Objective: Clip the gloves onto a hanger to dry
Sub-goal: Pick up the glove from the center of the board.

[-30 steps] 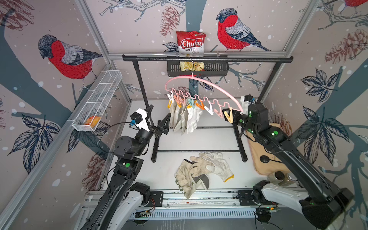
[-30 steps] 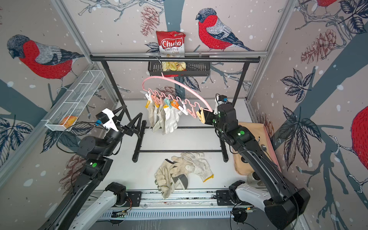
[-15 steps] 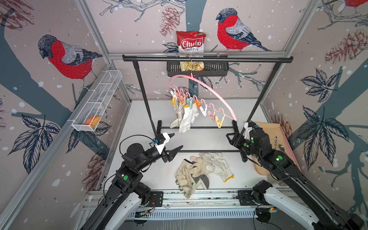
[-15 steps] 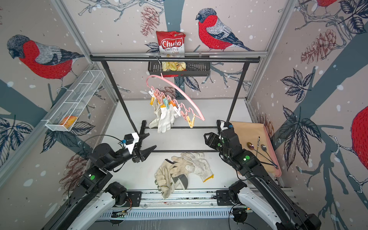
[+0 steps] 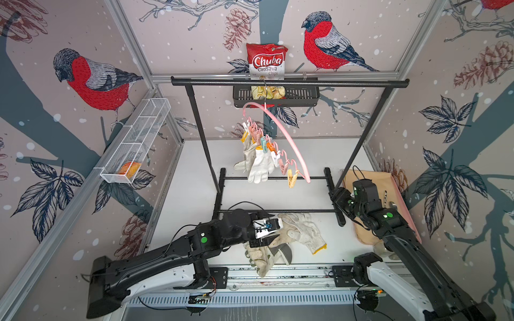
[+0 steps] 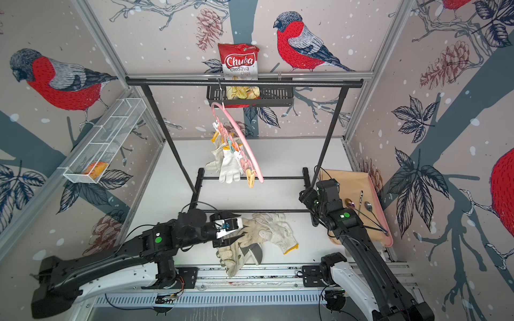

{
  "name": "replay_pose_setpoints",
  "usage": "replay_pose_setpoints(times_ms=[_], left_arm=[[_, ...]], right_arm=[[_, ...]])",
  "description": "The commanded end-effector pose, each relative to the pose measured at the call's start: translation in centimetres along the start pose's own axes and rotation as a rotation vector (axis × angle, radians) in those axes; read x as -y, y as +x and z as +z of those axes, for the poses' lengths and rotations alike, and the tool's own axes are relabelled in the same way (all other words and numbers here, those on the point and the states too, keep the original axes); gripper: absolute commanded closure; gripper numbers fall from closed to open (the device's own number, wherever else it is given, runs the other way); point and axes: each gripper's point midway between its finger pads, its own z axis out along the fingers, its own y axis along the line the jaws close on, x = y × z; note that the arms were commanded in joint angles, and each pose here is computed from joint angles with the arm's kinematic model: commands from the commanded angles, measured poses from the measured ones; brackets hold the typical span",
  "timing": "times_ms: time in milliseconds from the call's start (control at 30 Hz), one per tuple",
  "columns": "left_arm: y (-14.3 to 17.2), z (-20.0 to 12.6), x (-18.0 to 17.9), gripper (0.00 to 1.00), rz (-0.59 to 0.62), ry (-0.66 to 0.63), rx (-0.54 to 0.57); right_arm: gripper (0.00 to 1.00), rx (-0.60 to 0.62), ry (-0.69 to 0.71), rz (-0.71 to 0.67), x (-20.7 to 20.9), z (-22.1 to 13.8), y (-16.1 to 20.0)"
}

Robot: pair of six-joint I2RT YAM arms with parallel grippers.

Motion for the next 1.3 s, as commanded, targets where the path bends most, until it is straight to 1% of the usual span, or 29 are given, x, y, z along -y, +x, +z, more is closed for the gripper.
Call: replay_pose_setpoints(times_ms=[0,133,300,333,367,400,467,500,567,633,767,1033,1133,1267], left_arm=[[0.6,2.4,1.2,0.29,0.136,-0.018,-0.124],[1.4,6.8,5.3,0.26,0.276,0.085,-0.241],[2.0,11.2,6.9,0.26,0.354,0.123,-0.322],[2.2,12.0,7.4,0.28,0.370,0.140,-0.333],[2.3,12.5,7.8,0.32,0.383,0.162,-0.340],[2.8,13.1,8.2,0.37,0.390,0.183,-0.360],[2.8,14.3,9.0,0.49,0.385,0.225,-0.375],[3.1,14.8,9.5,0.53,0.389,0.250,-0.383],[3.7,15.7,10.3,0.54,0.389,0.272,-0.391],[4.4,16.5,10.6,0.53,0.397,0.275,-0.396],[5.4,17.8,10.0,0.53,0.440,0.221,-0.419],[5.5,20.5,8.3,0.52,0.512,0.087,-0.409],[5.5,20.7,8.4,0.53,0.532,0.093,-0.395],[5.6,21.0,9.2,0.53,0.557,0.142,-0.381]], right_arm=[[0.32,-0.021,-0.028,0.041,0.6,-0.3,-0.3],[0.32,-0.009,-0.023,0.067,1.9,-0.7,-1.5],[0.33,0.007,-0.034,0.089,2.8,-1.3,-2.4],[0.33,0.007,-0.038,0.096,2.9,-1.4,-2.5],[0.33,0.005,-0.043,0.103,3.0,-1.4,-2.5],[0.33,0.005,-0.050,0.108,3.0,-1.4,-2.5],[0.33,0.006,-0.058,0.113,3.1,-1.3,-2.6],[0.33,0.010,-0.058,0.115,3.2,-1.3,-2.7],[0.33,0.015,-0.063,0.118,3.3,-1.3,-2.9],[0.33,0.016,-0.071,0.123,3.3,-1.3,-3.1],[0.33,0.016,-0.086,0.129,3.5,-1.2,-3.2],[0.33,0.008,-0.104,0.133,3.6,-1.0,-3.1],[0.33,0.005,-0.114,0.140,3.6,-0.8,-3.1],[0.33,0.010,-0.115,0.142,3.5,-0.7,-3.3]])
